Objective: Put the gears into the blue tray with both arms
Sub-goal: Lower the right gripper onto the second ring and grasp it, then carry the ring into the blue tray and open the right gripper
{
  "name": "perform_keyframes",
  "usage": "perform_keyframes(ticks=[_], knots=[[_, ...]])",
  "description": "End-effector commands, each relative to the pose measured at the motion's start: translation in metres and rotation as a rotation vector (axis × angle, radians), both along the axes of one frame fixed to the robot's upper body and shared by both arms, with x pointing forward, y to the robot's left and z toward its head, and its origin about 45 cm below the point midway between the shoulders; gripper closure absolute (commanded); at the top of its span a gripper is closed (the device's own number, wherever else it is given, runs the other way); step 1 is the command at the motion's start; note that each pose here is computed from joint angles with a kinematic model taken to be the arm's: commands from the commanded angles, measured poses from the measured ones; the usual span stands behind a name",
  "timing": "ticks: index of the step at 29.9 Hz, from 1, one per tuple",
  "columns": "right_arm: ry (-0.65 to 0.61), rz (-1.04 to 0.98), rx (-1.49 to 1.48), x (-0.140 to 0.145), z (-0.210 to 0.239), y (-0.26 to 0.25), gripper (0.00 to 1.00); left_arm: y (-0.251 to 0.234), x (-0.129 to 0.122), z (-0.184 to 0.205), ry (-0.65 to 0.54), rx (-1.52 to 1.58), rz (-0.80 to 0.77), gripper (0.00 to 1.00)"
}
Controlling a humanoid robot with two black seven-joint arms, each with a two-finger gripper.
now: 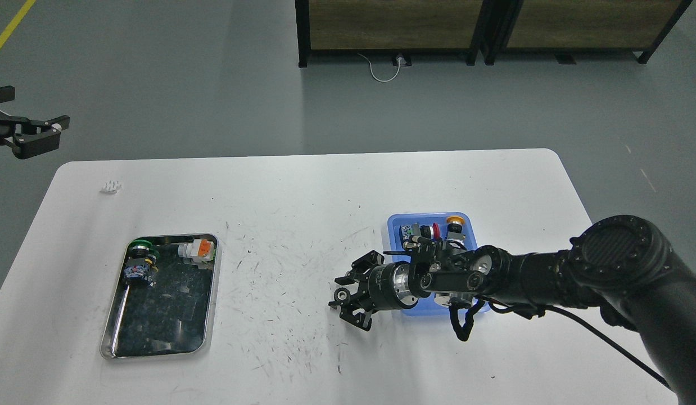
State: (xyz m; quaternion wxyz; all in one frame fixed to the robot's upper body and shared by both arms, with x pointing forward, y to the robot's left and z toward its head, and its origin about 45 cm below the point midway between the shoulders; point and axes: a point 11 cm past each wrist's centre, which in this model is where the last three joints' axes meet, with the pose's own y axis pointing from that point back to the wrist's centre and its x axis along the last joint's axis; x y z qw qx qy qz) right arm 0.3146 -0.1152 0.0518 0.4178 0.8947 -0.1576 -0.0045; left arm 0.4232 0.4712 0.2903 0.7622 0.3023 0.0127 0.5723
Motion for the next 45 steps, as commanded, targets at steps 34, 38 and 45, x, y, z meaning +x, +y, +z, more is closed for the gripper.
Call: perform_keyframes(ticks=[34,38,45], knots=[[-0.065,-0.257,0.026,0.042,0.059,-0.128,0.77,-0.001,0.000,-0.002,0.003,0.001,0.002,0.03],[-0.046,-0.291,0.002,0.035,0.056,-0.154,0.77,0.001,0.000,-0.002,0.001,0.002,0.004,0.04],[-0.001,-0.285,-0.031,0.012,0.032,-0.163,0.76,0.002,0.000,0.000,-0.006,0.000,0.002,0.03]])
